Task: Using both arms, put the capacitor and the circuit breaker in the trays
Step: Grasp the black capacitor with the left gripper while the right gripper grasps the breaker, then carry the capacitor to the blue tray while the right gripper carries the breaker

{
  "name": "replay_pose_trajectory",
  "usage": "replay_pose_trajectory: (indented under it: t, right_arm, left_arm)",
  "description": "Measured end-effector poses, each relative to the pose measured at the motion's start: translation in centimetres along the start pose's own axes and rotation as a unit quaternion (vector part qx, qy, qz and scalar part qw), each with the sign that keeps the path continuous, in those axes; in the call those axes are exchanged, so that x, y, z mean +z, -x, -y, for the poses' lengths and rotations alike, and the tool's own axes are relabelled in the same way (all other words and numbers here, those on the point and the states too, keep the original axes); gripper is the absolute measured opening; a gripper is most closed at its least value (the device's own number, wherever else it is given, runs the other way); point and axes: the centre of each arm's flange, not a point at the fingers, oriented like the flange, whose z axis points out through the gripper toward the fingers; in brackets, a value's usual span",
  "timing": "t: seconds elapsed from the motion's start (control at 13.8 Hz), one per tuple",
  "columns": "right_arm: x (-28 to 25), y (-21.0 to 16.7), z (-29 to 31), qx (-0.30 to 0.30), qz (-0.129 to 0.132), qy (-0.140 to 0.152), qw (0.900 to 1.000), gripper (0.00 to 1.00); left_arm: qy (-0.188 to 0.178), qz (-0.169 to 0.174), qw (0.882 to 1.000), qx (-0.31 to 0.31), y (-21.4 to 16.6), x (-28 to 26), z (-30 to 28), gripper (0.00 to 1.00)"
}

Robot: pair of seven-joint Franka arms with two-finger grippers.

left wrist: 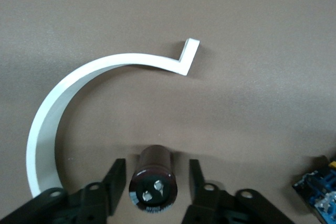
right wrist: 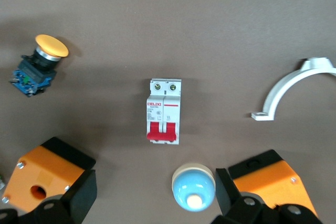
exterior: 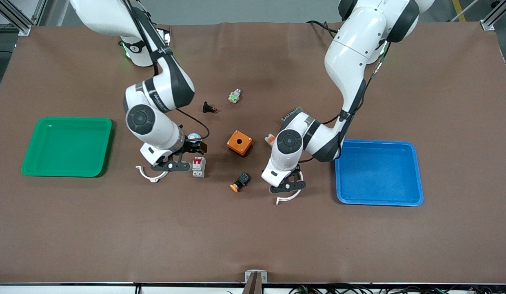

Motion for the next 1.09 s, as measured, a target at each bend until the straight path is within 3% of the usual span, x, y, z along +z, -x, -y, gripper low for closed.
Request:
replay_pose_trajectory:
  t: [0.07, 0.22, 0.29, 0.58, 0.87, 1.02, 1.09]
  right_arm:
    - [0.8, -0.2, -0.2, 0.002, 0.0, 0.002, 1.0, 1.0]
    - [1.9, -0.8, -0.8, 0.008, -0.001, 0.005, 1.0, 1.0]
    - [2.4, -1.0, -1.1, 0.01, -0.004, 0.006, 1.0, 1.0]
    - [4.8, -1.7, -1.3, 0.013, -0.011, 0.009, 1.0, 1.0]
    - [6.6, -1.8, -1.1, 0.011, -0.014, 0.01, 1.0, 1.0]
    - [6.8, -1.9, -1.0, 0.011, -0.015, 0.01, 1.0, 0.98]
    - [6.9, -1.9, -1.0, 0.01, -0.017, 0.01, 1.0, 0.9]
  left_arm:
    - [0.001, -0.001, 1.0, 0.0, 0.0, 0.1, 0.0, 0.54]
    - [0.001, -0.001, 1.0, 0.0, -0.1, 0.2, 0.0, 0.36]
    - [0.002, -0.003, 1.0, 0.0, -0.2, 0.0, 0.0, 0.34]
    - [0.01, -0.022, 1.0, -0.011, -2.2, -2.4, 0.6, 0.34]
    - [0.007, -0.035, 0.998, -0.051, -7.1, -9.0, 5.2, 0.34]
    - [-0.004, -0.03, 0.999, -0.041, -8.8, -11.8, 8.1, 0.34]
    - [-0.012, -0.024, 0.999, -0.03, -9.6, -12.8, 10.1, 0.34]
